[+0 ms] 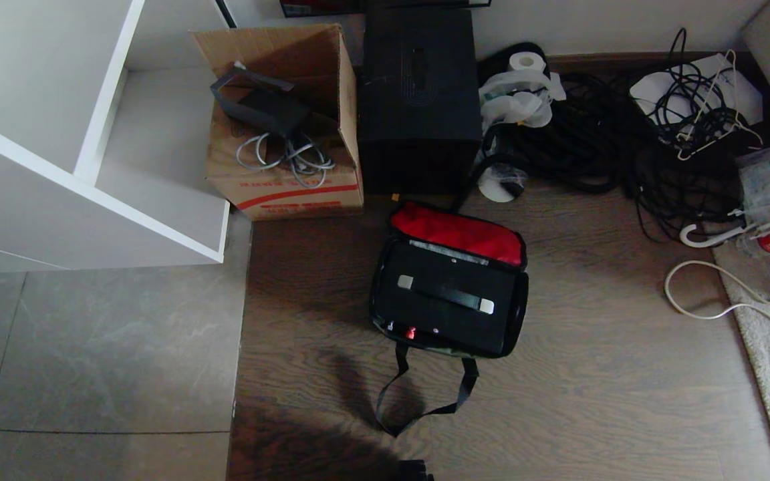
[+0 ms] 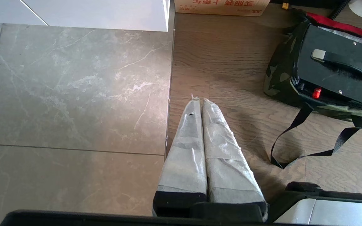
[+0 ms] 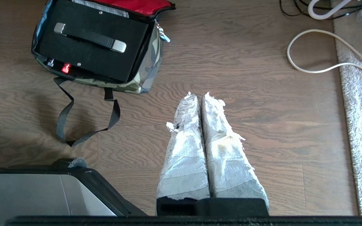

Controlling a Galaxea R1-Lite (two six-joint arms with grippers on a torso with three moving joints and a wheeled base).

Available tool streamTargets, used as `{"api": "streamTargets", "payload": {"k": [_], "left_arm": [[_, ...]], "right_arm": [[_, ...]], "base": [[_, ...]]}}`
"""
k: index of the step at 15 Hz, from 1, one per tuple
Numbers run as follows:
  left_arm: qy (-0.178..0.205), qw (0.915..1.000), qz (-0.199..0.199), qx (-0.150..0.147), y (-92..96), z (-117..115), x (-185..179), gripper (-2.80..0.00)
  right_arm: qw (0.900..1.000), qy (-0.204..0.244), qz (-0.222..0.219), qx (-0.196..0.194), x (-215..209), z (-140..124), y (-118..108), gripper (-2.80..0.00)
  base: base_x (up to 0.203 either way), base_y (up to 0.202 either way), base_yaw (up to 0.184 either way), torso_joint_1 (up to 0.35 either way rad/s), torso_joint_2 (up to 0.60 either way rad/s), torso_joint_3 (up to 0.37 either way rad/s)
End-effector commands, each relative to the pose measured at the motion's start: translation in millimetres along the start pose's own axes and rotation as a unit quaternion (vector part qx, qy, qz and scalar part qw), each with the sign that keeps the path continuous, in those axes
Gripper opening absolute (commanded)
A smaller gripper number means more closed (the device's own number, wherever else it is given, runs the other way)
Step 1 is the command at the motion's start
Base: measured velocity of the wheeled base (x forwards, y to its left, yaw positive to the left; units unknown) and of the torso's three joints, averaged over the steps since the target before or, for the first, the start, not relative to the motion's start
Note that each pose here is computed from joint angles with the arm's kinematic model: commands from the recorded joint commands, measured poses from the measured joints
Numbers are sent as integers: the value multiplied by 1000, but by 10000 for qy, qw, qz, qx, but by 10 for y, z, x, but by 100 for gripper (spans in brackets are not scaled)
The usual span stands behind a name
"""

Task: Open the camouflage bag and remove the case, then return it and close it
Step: Close the top of the storage box

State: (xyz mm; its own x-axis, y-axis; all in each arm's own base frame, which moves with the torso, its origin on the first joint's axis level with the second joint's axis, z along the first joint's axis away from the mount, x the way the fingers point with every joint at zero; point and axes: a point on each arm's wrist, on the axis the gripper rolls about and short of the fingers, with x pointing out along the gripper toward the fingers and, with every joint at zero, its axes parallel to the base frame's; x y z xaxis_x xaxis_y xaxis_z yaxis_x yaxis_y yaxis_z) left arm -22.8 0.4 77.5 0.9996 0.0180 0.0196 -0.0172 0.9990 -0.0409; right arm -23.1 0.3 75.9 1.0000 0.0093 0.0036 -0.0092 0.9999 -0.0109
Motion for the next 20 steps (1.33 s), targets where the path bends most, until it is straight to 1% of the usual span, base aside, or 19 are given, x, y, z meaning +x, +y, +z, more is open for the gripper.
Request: {"api": "streamTargets", "payload": {"k": [1,20], "left_arm": [[38,10000,4,-4,1,-26,6,-280],[36,10000,4,-4,1,-26,5,-280]], "right_arm": [[10000,10,7,8,2,0,0,-280],[10000,-10,0,16,3,-2,0,-280]], "base": [[0,0,0,0,0,0],[0,0,0,0,0,0]]}}
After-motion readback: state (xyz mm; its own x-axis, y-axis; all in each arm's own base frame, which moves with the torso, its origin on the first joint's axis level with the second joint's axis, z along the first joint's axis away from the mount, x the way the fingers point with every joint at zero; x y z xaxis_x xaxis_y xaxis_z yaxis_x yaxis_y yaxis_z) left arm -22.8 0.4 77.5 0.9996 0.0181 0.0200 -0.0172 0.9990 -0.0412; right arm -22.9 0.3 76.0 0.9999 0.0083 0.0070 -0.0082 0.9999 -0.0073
